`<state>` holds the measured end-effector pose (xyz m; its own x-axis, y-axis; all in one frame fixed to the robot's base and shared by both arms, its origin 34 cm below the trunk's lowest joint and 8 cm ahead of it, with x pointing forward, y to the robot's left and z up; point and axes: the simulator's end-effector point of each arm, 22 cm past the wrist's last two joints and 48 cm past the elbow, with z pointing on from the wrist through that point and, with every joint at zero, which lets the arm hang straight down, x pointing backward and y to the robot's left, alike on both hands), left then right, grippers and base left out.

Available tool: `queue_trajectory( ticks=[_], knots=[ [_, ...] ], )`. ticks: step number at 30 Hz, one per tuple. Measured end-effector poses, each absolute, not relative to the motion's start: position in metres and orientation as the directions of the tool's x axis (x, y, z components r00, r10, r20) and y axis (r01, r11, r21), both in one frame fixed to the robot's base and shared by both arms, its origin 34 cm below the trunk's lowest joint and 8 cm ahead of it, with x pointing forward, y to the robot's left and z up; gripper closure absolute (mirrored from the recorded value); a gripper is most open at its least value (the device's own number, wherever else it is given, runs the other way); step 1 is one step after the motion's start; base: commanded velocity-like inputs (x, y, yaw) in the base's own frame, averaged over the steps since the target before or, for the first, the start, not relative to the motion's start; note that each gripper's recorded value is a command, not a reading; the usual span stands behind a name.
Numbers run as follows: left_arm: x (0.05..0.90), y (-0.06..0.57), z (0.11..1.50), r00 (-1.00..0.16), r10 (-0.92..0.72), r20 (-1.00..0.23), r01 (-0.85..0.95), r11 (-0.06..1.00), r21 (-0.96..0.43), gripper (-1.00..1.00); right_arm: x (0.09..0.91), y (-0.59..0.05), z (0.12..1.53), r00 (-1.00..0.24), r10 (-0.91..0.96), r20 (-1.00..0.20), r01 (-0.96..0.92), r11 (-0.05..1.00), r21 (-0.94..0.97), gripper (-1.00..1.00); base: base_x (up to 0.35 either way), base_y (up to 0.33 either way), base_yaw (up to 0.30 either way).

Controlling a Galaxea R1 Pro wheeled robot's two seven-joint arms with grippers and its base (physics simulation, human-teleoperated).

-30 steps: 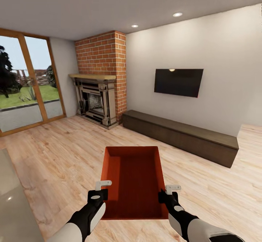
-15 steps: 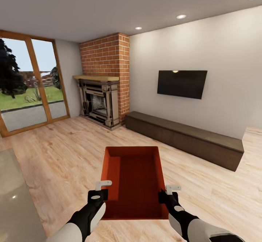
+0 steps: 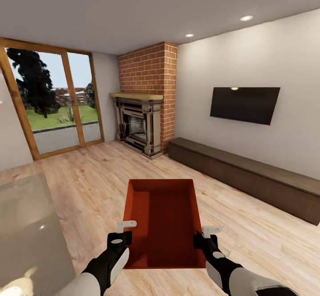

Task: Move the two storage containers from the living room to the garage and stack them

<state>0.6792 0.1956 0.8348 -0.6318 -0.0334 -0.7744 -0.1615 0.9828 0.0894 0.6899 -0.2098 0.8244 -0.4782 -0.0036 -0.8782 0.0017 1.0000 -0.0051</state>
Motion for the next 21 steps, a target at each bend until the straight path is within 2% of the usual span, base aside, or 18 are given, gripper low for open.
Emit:
queue_trajectory(
  ticks=[5,21],
  knots=[
    [0.6797,0.1961,0.8356,-0.631,-0.036,-0.775,-0.163,0.983,0.088,1.00,0.6904,-0.2093,0.8253,-0.477,-0.003,-0.879,0.002,1.000,-0.005,1.00,-0.154,-0.020,0.264],
    [0.6805,0.1960,0.8393,-0.626,-0.035,-0.779,-0.163,0.983,0.087,1.00,0.6914,-0.2094,0.8293,-0.471,-0.004,-0.882,0.001,1.000,-0.006,1.00,-0.306,-0.073,0.264]
  ],
)
